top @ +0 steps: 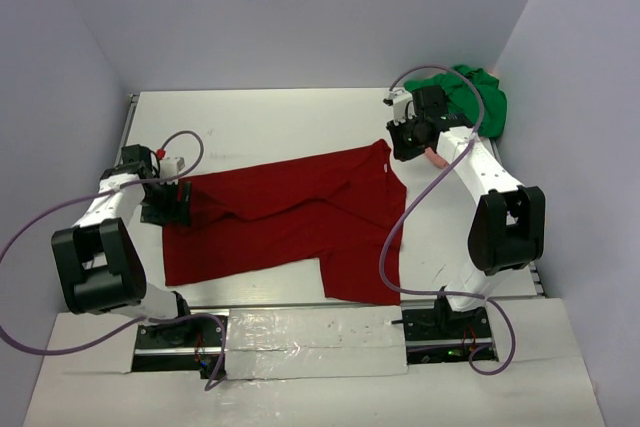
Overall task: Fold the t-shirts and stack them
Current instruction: Fold the tshirt
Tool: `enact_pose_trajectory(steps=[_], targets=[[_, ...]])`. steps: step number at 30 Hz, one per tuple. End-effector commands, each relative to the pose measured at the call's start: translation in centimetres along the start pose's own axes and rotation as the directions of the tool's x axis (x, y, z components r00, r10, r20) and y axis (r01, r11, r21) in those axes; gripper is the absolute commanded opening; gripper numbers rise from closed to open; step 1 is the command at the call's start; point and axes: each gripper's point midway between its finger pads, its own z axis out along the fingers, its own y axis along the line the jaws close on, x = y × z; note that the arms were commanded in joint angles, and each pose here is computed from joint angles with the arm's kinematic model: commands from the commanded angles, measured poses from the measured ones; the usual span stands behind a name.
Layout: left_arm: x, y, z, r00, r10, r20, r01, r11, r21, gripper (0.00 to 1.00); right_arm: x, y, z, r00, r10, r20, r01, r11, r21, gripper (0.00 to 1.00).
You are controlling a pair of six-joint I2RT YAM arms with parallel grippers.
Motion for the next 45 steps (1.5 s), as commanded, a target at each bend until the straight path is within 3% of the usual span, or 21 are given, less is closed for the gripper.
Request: enact_pose_trajectory(steps=[1, 13, 19, 22, 25, 26, 29, 31, 35, 37, 38, 39, 40, 41, 43, 45], targets=[[-2.0, -1.2, -0.4, 0.999, 0.031, 0.043, -0.035, 0.995, 0.098, 0.73, -1.6, -0.3, -0.4, 0.999, -0.004, 0.053, 0.004, 1.000, -0.001, 0.18], [-2.6, -1.4, 1.3, 0.998, 0.029, 0.055, -0.036, 0.991, 0.129, 0.68, -1.3, -0.3, -0.8, 0.999, -0.007, 0.045, 0.007, 1.000, -0.003, 0.18], [-1.7, -1.2, 2.3, 0.999, 0.026, 0.028, -0.029, 0.992, 0.120, 0.59, -1.6, -0.6, -1.9, 0.998, -0.010, 0.060, 0.010, 1.000, 0.011, 0.18], [-1.4, -1.0, 2.7, 1.000, 0.022, 0.015, -0.023, 0.994, 0.109, 0.48, -1.7, -0.7, -2.4, 0.998, -0.012, 0.063, 0.011, 1.000, 0.015, 0.18], [-1.1, -0.9, 3.0, 1.000, 0.023, 0.003, -0.023, 0.994, 0.109, 0.30, -1.8, -0.8, -2.8, 0.998, -0.011, 0.068, 0.010, 1.000, 0.016, 0.18], [-1.1, -0.9, 3.1, 1.000, 0.023, 0.003, -0.023, 0.994, 0.109, 0.18, -1.8, -0.9, -2.8, 0.998, -0.009, 0.069, 0.008, 1.000, 0.017, 0.18], [-1.0, -0.7, 3.4, 1.000, 0.023, -0.005, -0.022, 0.995, 0.100, 0.06, -1.7, -1.0, -3.1, 0.997, -0.007, 0.071, 0.006, 1.000, 0.021, 0.18], [-0.9, -0.4, 3.6, 1.000, 0.025, -0.006, -0.025, 0.996, 0.086, 0.00, -1.6, -1.1, -3.3, 0.997, -0.007, 0.072, 0.005, 1.000, 0.025, 0.18], [-1.2, 0.1, 3.5, 1.000, 0.026, 0.009, -0.027, 0.998, 0.052, 0.00, -1.5, -1.0, -3.2, 0.998, -0.003, 0.069, 0.002, 1.000, 0.019, 0.18], [-2.0, 0.3, 2.9, 0.999, 0.026, 0.042, -0.027, 0.999, 0.037, 0.02, -1.4, -0.9, -3.0, 0.998, 0.000, 0.064, -0.001, 1.000, 0.013, 0.18], [-2.4, 0.3, 2.3, 0.998, 0.026, 0.065, -0.028, 0.999, 0.035, 0.11, -1.3, -0.9, -2.9, 0.998, 0.001, 0.062, -0.002, 1.000, 0.010, 0.18], [-2.7, 0.3, 2.1, 0.997, 0.024, 0.079, -0.026, 0.999, 0.029, 0.24, -1.3, -0.9, -2.8, 0.998, 0.001, 0.061, -0.001, 1.000, 0.009, 0.18], [-2.9, 0.4, 1.7, 0.995, 0.022, 0.094, -0.024, 0.999, 0.021, 0.51, -1.3, -0.8, -2.8, 0.998, 0.002, 0.060, -0.002, 1.000, 0.005, 0.18], [-3.3, 0.3, 1.0, 0.992, 0.027, 0.120, -0.029, 0.999, 0.015, 0.61, -1.2, -0.9, -2.6, 0.998, 0.005, 0.056, -0.006, 1.000, 0.003, 0.18], [-3.6, 0.6, 0.4, 0.990, 0.024, 0.140, -0.023, 1.000, -0.003, 0.74, -1.2, -0.8, -2.5, 0.998, 0.005, 0.055, -0.005, 1.000, 0.000, 0.19], [-3.5, 0.4, -0.2, 0.989, 0.027, 0.142, -0.027, 1.000, -0.001, 0.77, -1.1, -0.7, -2.3, 0.999, 0.010, 0.051, -0.010, 1.000, -0.007, 0.19]])
